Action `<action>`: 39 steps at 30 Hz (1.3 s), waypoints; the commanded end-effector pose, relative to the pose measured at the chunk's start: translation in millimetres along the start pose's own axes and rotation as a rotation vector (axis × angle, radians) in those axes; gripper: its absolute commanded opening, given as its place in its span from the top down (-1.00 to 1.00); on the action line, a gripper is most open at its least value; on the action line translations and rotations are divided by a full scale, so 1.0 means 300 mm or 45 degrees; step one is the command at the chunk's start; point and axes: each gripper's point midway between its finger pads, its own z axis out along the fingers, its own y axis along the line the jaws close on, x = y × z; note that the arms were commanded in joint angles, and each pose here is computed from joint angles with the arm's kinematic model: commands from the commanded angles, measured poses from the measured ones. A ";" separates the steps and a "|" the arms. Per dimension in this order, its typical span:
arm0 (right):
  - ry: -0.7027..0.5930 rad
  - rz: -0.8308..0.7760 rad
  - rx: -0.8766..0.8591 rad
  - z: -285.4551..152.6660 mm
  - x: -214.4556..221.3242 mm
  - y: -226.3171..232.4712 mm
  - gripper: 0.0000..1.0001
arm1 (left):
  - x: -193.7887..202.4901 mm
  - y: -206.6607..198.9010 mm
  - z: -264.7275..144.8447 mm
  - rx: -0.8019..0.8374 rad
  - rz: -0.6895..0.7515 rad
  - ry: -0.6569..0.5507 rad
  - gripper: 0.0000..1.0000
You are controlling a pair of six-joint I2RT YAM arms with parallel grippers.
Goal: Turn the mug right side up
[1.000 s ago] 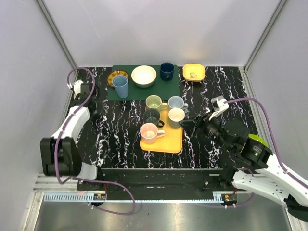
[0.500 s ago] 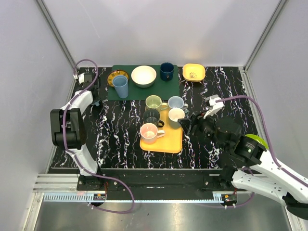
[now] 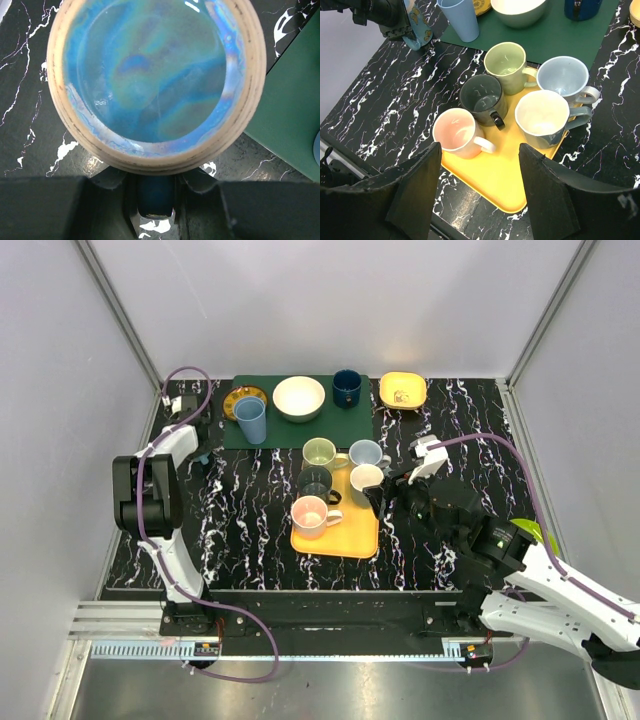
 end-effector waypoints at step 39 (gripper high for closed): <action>0.731 -0.366 -0.249 0.189 0.370 0.074 -0.39 | 0.458 -0.197 -0.949 1.121 -0.084 -0.093 -0.98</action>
